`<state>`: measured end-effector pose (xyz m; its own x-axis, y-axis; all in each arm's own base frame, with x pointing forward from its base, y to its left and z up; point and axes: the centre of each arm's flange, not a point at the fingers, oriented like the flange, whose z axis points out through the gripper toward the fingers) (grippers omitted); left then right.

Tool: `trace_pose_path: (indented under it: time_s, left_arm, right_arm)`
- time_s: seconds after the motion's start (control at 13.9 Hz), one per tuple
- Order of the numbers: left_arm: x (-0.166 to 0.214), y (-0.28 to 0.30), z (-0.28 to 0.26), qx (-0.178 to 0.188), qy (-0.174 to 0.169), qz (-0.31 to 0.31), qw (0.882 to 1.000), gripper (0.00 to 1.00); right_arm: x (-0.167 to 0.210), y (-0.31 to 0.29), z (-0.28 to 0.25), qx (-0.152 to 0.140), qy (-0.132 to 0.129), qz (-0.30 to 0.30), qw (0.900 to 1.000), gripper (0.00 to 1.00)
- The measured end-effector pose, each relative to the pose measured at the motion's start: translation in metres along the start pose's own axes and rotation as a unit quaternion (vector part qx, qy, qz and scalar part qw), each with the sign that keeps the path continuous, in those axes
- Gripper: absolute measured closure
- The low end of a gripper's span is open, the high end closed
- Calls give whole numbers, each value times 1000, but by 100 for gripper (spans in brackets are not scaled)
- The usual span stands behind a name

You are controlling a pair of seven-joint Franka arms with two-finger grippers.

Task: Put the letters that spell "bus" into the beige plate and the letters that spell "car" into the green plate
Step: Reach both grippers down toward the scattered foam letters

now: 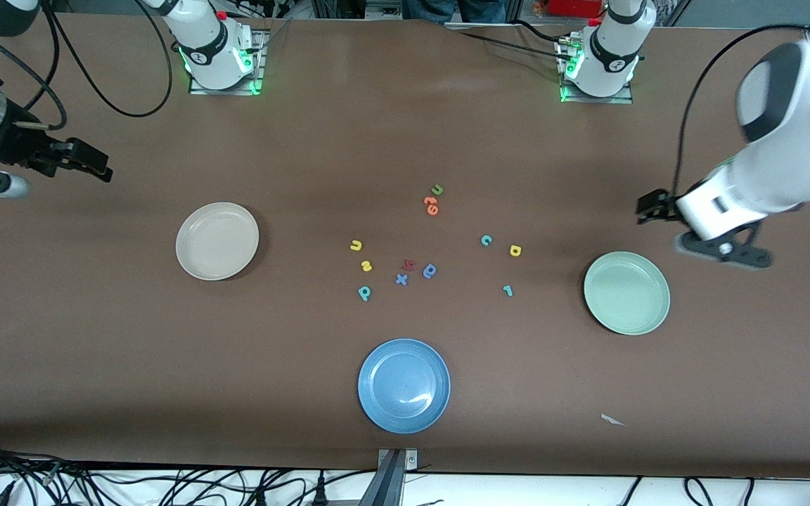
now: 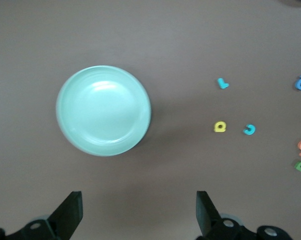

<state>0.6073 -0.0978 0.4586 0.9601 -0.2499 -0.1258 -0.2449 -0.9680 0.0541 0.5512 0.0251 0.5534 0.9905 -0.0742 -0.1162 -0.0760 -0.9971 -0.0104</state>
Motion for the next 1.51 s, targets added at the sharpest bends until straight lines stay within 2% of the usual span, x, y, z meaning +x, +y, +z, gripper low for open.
trace_pose_path:
  time_s: [0.22, 0.43, 0.65, 0.79, 0.94, 1.15, 1.37, 1.51]
  left_arm:
    - [28, 43, 58, -14, 10, -4, 1000, 0]
    - [36, 90, 124, -23, 28, -15, 999, 0]
    - [26, 109, 187, -27, 52, -24, 998, 0]
    - [19, 118, 214, -27, 56, -33, 998, 0]
    - [16, 129, 235, -10, 62, -40, 997, 0]
    - [14, 140, 264, 13, 58, -56, 997, 2]
    - [12, 144, 283, 13, 46, -62, 997, 5]
    - [11, 143, 290, 13, 41, -65, 997, 10]
  right_arm:
    - [11, -30, 33, -6, -32, -26, 999, 0]
    - [21, -95, 72, -15, -39, -51, 998, 0]
    - [28, -170, 130, -26, -37, -21, 999, 0]
    - [26, -211, 162, -30, -32, 2, 999, 0]
    - [23, -242, 187, -29, -23, 20, 999, 4]
    - [23, -284, 233, -17, 3, 49, 999, 30]
    - [24, -321, 292, 7, 34, 97, 995, 30]
    - [21, -334, 323, 11, 37, 109, 993, 30]
